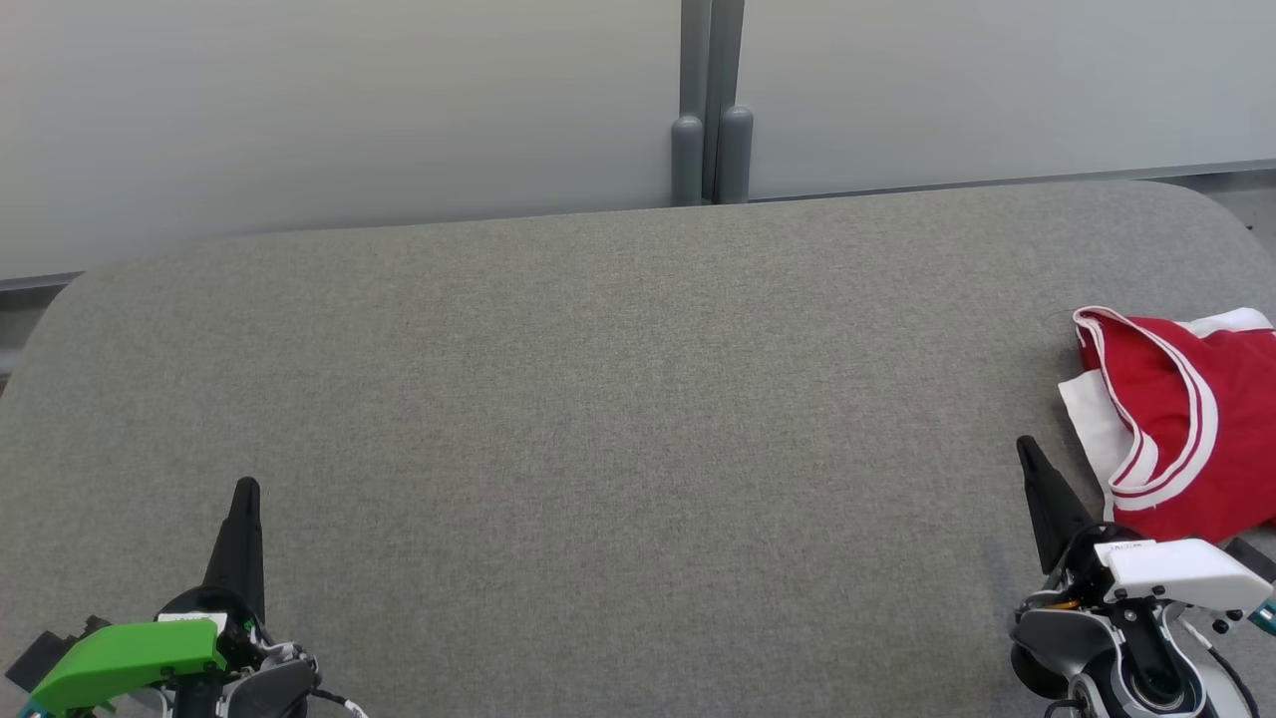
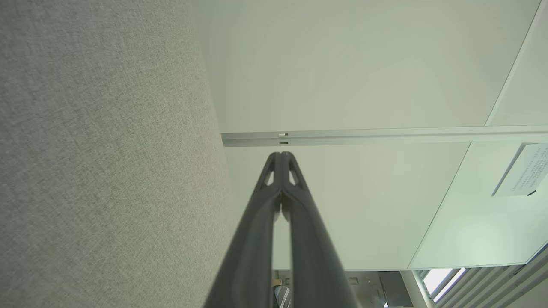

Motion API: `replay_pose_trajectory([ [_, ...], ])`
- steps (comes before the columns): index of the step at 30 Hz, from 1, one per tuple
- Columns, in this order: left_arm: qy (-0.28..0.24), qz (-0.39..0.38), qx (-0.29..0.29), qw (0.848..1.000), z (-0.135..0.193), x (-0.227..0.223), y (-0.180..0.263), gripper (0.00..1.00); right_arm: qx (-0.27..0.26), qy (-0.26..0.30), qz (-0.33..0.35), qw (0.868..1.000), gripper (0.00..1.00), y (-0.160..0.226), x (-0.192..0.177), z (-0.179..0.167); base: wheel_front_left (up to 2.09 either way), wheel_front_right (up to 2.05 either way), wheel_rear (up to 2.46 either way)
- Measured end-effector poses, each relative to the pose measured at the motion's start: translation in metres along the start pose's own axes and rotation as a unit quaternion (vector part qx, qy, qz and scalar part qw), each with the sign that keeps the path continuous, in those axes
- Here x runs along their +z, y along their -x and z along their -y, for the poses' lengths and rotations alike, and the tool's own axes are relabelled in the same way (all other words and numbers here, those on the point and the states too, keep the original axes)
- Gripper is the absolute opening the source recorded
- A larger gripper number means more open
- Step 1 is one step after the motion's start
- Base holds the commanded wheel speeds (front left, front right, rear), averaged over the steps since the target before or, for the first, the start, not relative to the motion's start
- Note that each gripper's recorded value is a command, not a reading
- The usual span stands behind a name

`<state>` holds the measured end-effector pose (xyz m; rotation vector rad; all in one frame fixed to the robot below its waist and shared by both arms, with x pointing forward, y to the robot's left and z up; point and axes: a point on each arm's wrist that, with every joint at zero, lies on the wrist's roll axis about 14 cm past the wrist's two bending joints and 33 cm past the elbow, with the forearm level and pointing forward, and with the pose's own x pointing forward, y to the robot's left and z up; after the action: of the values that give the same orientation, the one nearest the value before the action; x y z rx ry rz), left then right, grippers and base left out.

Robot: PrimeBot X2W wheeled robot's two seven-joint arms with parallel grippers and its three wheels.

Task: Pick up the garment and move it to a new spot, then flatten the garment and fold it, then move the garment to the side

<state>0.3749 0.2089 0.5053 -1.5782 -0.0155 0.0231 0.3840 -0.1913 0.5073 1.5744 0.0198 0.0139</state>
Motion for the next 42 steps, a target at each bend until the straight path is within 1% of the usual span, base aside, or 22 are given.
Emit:
replay_pose_trajectory([
  [42, 0.000, 0.000, 0.000, 1.000, -0.0001, 0.0000, 0.0000, 0.00, 0.000, 0.000, 0.000, 1.000, 0.00, 0.0000, 0.0000, -0.0001, 0.00, 0.00, 0.00],
])
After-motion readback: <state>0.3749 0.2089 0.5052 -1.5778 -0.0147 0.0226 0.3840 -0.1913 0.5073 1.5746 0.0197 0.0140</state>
